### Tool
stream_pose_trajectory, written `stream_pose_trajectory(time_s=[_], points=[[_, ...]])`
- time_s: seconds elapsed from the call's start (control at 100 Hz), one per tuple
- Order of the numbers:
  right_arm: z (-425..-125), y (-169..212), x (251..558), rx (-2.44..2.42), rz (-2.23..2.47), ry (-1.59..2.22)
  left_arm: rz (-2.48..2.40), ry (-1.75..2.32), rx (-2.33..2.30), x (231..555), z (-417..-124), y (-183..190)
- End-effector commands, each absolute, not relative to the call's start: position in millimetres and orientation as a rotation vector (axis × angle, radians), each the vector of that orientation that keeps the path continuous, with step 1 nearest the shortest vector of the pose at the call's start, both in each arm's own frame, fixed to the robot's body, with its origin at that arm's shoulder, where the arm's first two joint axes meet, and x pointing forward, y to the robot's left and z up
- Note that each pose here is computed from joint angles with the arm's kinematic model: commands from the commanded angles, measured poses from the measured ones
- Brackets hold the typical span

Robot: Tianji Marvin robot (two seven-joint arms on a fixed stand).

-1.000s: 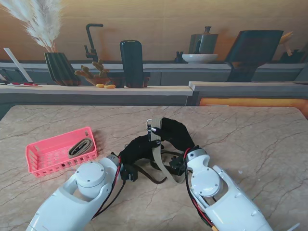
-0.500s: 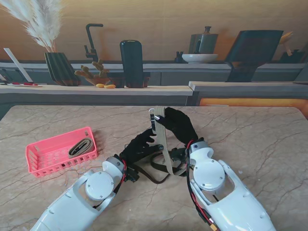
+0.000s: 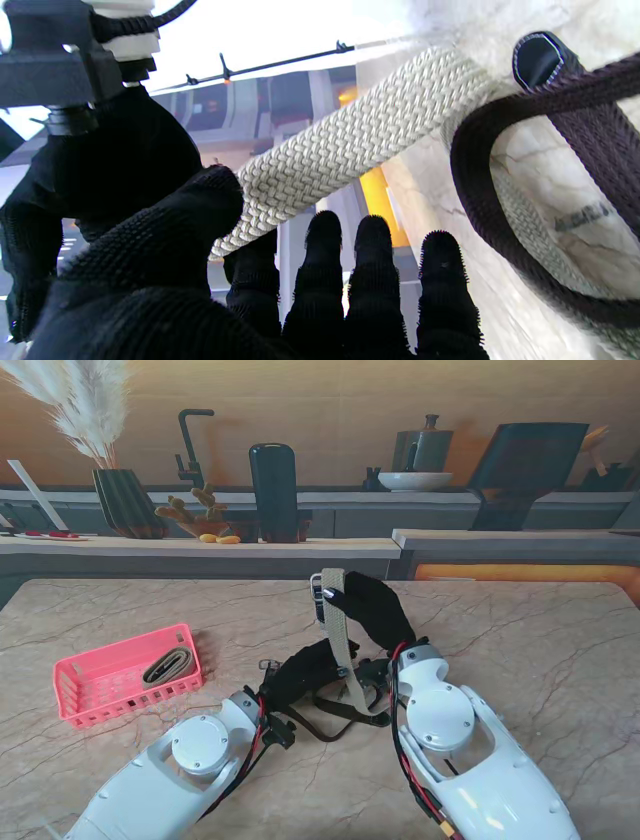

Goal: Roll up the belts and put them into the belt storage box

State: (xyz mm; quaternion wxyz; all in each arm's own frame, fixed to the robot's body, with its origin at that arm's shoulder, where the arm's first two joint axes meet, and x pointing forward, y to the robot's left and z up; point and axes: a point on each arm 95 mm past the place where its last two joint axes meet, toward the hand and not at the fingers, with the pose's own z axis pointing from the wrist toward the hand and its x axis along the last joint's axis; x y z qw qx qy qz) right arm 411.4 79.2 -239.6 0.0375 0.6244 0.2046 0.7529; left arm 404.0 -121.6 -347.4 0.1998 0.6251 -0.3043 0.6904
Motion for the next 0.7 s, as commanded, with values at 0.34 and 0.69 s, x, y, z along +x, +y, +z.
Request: stream_pose_trajectory(time_s=[0.34, 0.69], points=[[-223, 82, 411, 1.872, 2.358, 0.616, 1.915, -0.718, 1.753, 387, -348, -133], [-226, 82, 401, 2.012, 2.315, 0.551, 2.262, -0.889, 1.790, 407, -344, -128]])
